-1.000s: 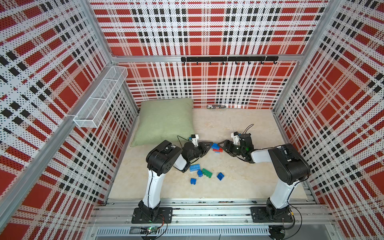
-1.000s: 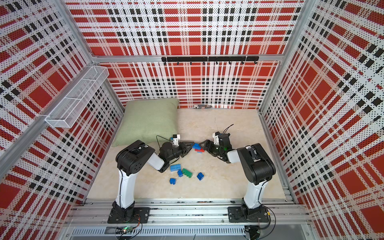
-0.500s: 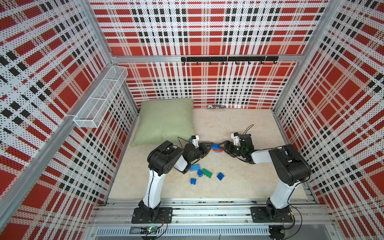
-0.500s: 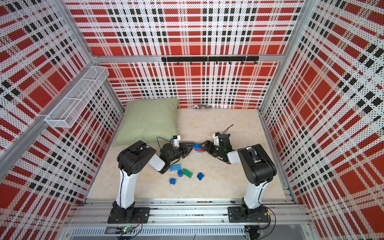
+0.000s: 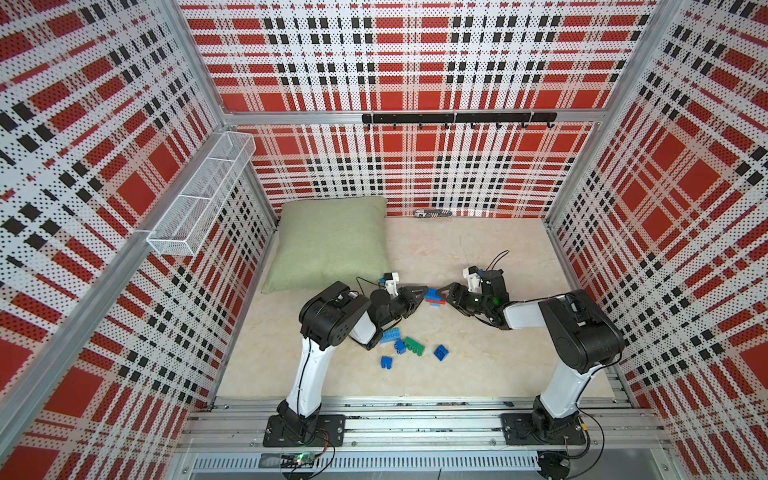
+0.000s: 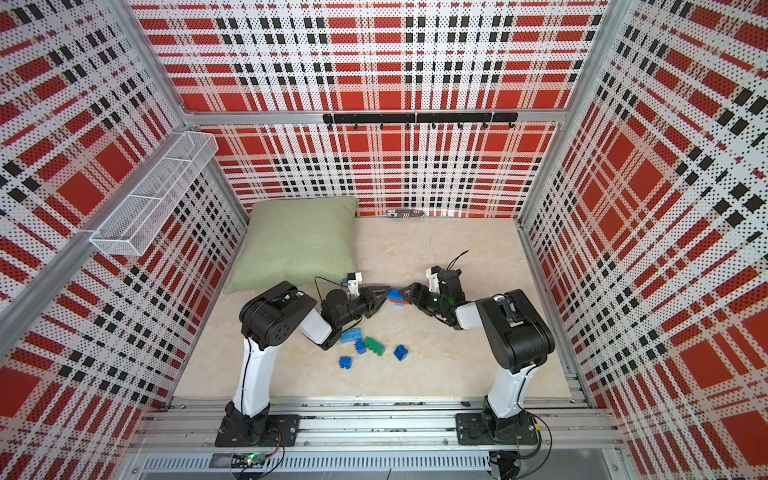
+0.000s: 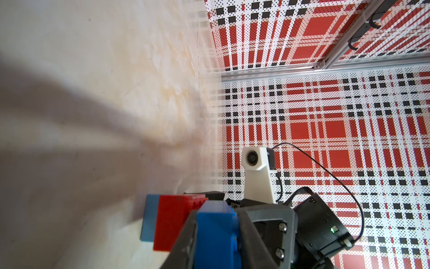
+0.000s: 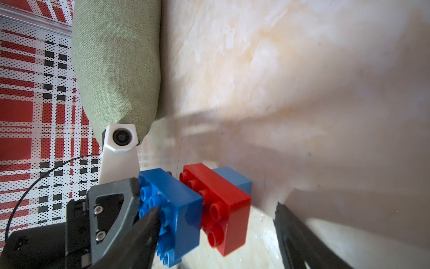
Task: Assemble a heart with lego
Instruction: Assemble the lego brick with the lego brick.
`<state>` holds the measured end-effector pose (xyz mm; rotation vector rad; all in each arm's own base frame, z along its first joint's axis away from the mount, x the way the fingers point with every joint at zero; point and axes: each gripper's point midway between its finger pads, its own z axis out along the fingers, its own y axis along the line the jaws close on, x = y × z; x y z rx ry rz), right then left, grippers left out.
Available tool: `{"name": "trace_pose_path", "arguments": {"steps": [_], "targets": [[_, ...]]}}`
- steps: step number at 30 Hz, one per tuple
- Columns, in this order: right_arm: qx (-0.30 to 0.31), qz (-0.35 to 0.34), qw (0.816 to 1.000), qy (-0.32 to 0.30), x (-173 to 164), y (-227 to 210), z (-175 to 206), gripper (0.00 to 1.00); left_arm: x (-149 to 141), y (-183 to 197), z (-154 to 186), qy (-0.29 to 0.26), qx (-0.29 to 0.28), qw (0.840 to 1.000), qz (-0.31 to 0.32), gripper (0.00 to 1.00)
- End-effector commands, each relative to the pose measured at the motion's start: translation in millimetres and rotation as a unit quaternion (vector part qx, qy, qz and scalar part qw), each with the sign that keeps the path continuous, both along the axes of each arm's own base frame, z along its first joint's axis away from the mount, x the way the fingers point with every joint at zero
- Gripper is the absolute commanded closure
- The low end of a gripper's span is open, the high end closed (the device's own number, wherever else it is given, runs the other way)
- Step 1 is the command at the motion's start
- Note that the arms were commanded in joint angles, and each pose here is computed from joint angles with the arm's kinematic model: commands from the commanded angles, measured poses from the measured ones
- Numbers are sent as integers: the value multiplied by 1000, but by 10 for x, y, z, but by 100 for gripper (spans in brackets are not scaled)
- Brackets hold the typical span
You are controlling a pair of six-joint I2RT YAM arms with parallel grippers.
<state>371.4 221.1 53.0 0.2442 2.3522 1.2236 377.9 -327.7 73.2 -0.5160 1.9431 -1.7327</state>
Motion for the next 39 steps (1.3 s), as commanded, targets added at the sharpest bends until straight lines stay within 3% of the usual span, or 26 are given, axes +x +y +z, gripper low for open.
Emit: {"name": "trace_pose_path", "arguments": {"steps": [1,14,27,35,39], "targets": [[-11,-8,1000,7,-41,-68,-54,23,21,-20,-96,7,8,1000,5,90],[-15,-10,1000,3,51,-57,-58,23,157,-8,-22,-9,12,1000,22,88],[-40,-9,999,26,14,-66,-286,31,120,133,-213,4,30,999,27,85],[-56,-18,998,37,-4,-120,-375,34,114,195,-236,5,46,998,31,65],[-60,-17,997,41,-7,-125,-399,35,127,236,-224,2,63,997,36,61]]}}
